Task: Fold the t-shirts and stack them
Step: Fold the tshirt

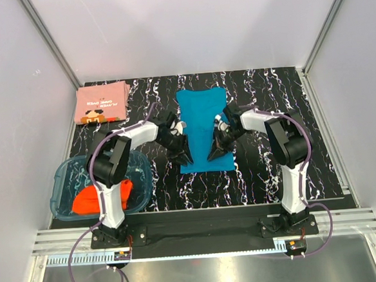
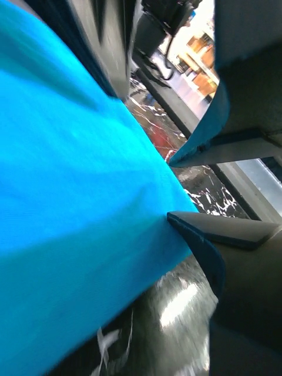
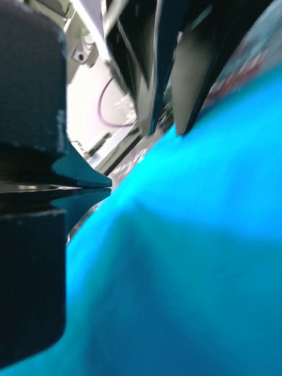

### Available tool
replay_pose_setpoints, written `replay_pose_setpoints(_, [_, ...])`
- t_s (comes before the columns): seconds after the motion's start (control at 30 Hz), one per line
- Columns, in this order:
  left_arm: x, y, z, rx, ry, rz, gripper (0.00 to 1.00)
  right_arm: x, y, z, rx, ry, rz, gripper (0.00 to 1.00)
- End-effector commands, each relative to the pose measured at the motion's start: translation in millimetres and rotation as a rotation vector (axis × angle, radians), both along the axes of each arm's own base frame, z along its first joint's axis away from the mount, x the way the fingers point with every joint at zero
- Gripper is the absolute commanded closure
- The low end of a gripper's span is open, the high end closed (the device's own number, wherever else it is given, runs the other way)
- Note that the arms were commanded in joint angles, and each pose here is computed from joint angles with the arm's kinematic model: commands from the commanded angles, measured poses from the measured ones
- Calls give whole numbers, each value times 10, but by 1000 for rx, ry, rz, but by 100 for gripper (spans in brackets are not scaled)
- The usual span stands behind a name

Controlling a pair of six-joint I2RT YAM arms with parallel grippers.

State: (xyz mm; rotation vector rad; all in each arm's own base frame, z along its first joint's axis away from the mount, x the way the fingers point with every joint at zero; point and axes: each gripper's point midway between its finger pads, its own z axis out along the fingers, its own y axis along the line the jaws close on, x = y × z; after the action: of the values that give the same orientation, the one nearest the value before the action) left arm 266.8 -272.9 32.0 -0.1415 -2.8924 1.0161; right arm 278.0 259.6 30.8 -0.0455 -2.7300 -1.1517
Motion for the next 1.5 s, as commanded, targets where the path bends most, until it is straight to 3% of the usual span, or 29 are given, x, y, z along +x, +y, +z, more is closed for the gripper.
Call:
replay_pose_setpoints(0.0, [470,20,338,-1,-136,17,58,549,-118,322,29,-110,-71,93])
replay_pose_setpoints(0.17, [999,11,454,-87,-144,104,57,1018,-320,250,46,-101,-164,93])
replay_pose_setpoints(0.33, [1343,-51,116,-91,-116,130,59,1283,-530,28,20,-86,-229,94])
replay_pose_setpoints(0.53, [1342,69,-335,-5,-89,117,62,1358,-699,-269,-53,-79,-222,94])
replay_pose_setpoints(0.7, [1297,226,-167,68,-166,93,61,1412,-740,-93,-68,-118,-236,92])
replay_pose_setpoints(0.77, [1279,358,-50,129,-209,97,53,1384,-794,130,-94,-152,-230,87])
replay_pose_setpoints(0.8, [1216,405,123,137,-240,99,51,1367,-857,179,-126,-165,-231,78])
replay_pose_setpoints(0.87, [1139,504,252,166,-278,100,43,1231,-944,370,-169,-196,-215,70])
replay_pose_setpoints(1.03, [647,724,594,182,-322,102,40,666,-1157,323,-275,-157,-201,48])
replay_pose_setpoints(1.27, [-214,563,270,100,-105,111,40,-3,-1137,109,-227,-83,-255,41])
replay_pose_setpoints(1.47, [-316,440,93,135,-75,179,38,-194,-1061,-106,-181,-7,-333,37])
